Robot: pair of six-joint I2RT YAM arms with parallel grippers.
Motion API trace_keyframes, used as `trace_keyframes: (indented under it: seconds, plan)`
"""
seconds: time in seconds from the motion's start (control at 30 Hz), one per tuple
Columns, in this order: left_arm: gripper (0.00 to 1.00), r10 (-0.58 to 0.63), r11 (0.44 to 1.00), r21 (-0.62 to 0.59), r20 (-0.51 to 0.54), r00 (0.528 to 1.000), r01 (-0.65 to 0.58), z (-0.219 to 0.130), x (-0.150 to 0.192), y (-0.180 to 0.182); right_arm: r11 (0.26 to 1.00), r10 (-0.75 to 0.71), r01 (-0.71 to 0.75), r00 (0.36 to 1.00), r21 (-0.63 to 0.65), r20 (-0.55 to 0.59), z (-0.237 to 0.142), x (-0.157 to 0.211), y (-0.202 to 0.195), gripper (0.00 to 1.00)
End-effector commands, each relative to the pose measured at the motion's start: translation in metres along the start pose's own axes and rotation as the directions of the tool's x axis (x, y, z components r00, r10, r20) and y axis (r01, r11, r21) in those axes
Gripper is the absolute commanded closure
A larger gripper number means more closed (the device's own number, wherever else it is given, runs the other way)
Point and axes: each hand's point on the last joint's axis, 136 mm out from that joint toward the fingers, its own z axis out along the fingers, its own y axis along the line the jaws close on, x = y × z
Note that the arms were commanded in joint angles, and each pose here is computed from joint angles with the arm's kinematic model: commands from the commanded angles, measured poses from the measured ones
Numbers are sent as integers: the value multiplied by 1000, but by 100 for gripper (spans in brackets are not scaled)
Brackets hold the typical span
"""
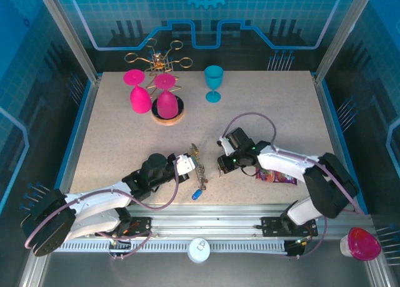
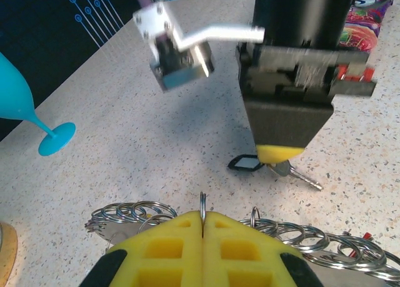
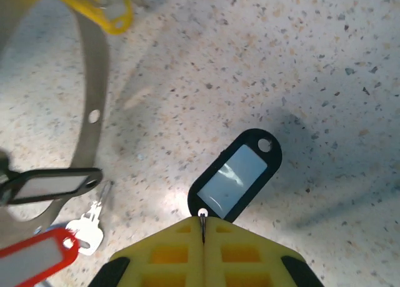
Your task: Put the keys on the keyring
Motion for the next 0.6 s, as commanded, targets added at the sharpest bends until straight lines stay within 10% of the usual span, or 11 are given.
trace_keyframes:
  seconds: [0.0,0.23,0.57]
  plan:
    - [100,21,999,-26,43,999,-20,-4,-15,6,996,-54,57,997,-65,48,-14,-2,12,100]
    - [100,29,999,-20,60,998,-28,-7,-19,5,975,-170,182,980,-129,102,-35,-2,30,100]
    - [100,27,999,-23,38,999,-26,-6,-15,6,994,-63,75,987,79,-145,0,22,-16,100]
